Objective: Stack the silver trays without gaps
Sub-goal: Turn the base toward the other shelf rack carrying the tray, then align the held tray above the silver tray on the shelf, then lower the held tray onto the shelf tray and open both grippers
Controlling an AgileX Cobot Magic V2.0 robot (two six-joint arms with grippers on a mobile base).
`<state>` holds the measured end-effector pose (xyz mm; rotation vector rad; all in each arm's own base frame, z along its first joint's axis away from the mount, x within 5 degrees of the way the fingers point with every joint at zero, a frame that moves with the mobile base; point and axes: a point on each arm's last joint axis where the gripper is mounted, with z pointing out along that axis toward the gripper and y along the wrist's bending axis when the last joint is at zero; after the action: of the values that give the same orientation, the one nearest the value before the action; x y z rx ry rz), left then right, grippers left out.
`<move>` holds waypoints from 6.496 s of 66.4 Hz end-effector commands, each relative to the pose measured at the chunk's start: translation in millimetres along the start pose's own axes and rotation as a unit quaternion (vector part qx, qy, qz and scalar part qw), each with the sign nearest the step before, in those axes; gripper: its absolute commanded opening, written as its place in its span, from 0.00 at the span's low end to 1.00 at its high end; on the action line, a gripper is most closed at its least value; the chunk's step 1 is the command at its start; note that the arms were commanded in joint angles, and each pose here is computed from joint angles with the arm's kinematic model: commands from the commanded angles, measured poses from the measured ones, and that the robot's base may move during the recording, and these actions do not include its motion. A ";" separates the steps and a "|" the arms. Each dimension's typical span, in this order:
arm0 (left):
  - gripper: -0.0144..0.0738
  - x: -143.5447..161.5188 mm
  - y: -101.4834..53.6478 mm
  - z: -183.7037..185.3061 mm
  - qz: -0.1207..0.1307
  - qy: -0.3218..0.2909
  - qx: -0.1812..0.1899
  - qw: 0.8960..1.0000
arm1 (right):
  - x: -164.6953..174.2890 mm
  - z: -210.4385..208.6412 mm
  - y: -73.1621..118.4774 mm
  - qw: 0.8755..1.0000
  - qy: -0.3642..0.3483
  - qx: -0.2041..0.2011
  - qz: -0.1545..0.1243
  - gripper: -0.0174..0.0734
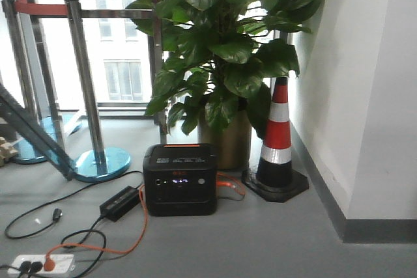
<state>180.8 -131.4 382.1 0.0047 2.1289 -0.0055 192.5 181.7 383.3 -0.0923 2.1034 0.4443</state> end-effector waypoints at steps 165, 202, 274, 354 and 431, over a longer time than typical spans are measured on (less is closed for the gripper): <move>0.15 -9.1 -17.7 -2.4 0.031 -0.055 0.074 0.995 | -14.6 -12.0 36.0 0.980 -0.078 -0.184 0.001 0.17; 0.15 -9.4 -17.6 -2.4 0.032 -0.056 0.074 0.995 | -14.6 -12.0 36.0 0.980 -0.078 -0.184 0.001 0.17; 0.15 -9.4 -17.6 -2.4 0.032 -0.056 0.074 0.995 | -18.8 -16.9 45.0 0.966 -0.103 -0.238 0.001 0.17; 0.15 -9.5 -17.5 -2.4 0.032 -0.057 0.073 0.995 | -2.9 -5.1 11.0 0.999 -0.013 -0.043 0.000 0.17; 0.15 -19.3 -0.1 40.1 -0.081 0.025 0.133 0.987 | -39.3 41.9 -8.9 0.998 0.046 0.033 0.029 0.17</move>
<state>212.3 -125.0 375.3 -0.0427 2.1755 -0.2645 234.7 173.4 385.7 0.0278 2.2550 0.3149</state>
